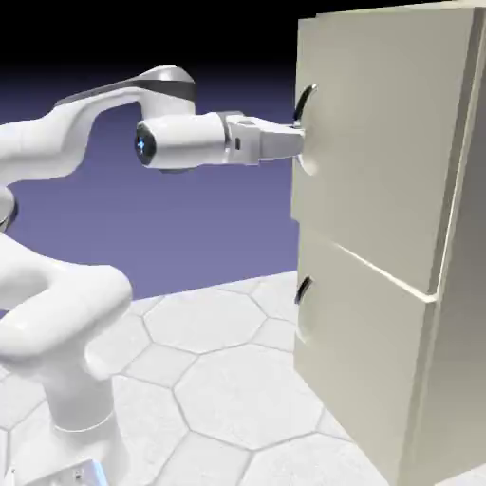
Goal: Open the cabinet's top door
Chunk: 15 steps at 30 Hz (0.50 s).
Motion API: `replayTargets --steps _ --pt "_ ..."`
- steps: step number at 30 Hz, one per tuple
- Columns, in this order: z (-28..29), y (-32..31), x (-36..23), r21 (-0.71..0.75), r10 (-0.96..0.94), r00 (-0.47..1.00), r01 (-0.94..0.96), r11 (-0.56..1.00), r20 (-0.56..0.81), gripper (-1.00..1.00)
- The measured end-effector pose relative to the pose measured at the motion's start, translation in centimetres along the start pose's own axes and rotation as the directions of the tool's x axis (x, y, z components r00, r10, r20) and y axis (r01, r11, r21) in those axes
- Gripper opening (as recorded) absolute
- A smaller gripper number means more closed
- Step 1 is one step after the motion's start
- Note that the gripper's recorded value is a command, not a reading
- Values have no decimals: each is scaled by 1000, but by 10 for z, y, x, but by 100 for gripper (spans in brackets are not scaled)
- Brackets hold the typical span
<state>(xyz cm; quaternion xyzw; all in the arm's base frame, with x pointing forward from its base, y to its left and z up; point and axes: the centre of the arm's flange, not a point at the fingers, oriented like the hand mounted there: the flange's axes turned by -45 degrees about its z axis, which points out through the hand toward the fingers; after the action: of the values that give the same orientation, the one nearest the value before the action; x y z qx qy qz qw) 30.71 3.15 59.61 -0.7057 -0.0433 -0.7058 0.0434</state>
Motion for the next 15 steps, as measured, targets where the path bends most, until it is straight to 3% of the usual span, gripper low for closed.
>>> replayTargets --steps 15 --pt "-98 65 0 326 0 1000 0 945 0 -100"
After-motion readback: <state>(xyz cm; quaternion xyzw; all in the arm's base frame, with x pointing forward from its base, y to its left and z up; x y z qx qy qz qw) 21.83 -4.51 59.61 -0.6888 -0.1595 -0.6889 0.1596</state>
